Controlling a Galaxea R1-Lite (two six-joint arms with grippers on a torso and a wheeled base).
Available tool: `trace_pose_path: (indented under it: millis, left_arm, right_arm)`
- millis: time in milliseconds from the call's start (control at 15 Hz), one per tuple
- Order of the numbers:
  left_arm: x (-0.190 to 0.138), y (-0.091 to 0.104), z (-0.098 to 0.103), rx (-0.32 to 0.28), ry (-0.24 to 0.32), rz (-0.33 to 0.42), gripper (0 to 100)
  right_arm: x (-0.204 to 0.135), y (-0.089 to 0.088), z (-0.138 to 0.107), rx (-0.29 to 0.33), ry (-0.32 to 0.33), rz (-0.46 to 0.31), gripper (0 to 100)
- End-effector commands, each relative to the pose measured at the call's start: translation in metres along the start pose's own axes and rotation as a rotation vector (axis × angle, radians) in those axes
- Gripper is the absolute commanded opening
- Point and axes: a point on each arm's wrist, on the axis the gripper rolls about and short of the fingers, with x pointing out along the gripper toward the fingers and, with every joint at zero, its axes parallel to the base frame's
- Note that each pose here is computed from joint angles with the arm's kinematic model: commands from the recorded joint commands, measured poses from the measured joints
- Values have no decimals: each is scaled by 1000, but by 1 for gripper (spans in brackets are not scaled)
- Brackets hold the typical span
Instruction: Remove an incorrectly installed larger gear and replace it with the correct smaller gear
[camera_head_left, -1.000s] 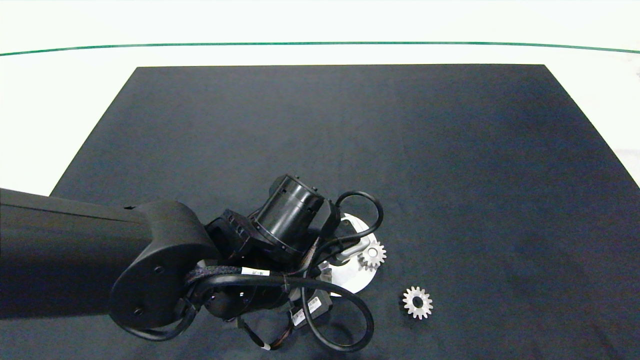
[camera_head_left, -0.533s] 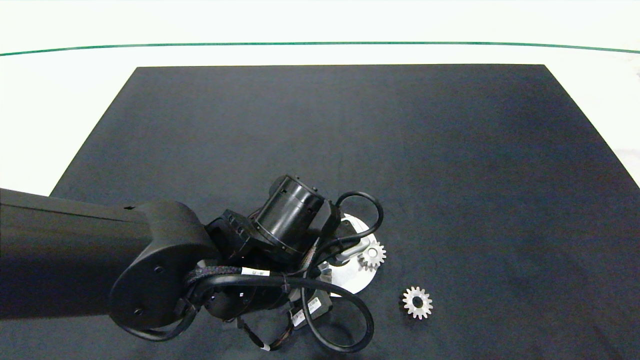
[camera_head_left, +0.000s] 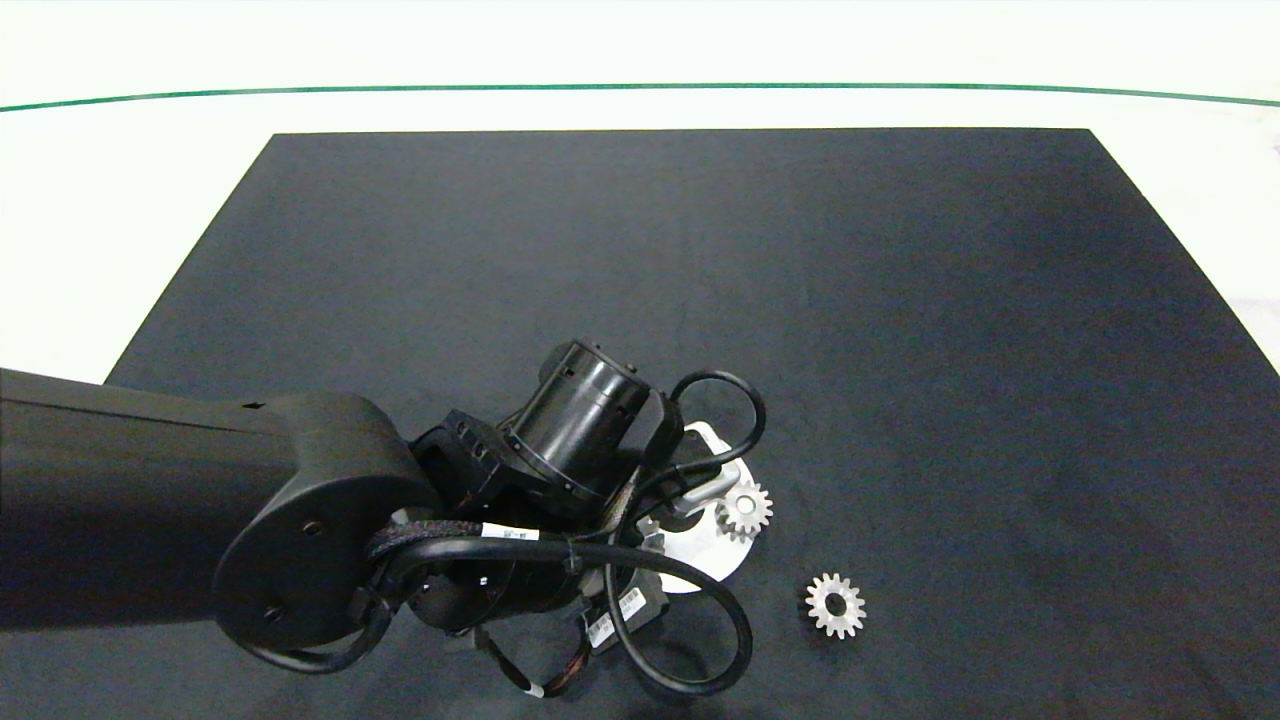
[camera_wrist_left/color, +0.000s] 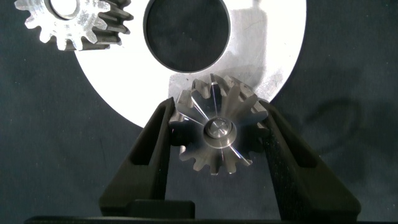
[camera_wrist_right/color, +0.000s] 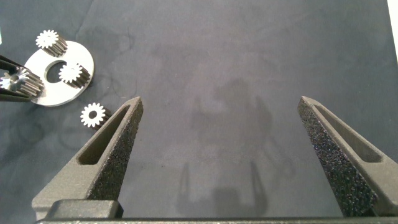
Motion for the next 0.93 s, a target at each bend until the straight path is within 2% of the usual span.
trace_pose_path:
  millis: [67,267,467,933]
  left_arm:
    - [-9,0,-1,7,3,-2,31]
    - [-20,0,-3,16,17,-13,31]
    - [-27,0,-3,16,5,-12,31]
    - [-26,-2,-2,19,5,-17,31]
  right_arm:
    - [0,0,0,-2,2,1,100]
    - [1,0,0,0,3,1,100]
    - [0,0,1,0,0,1,100]
    - [0,0,0,0,2,0,100]
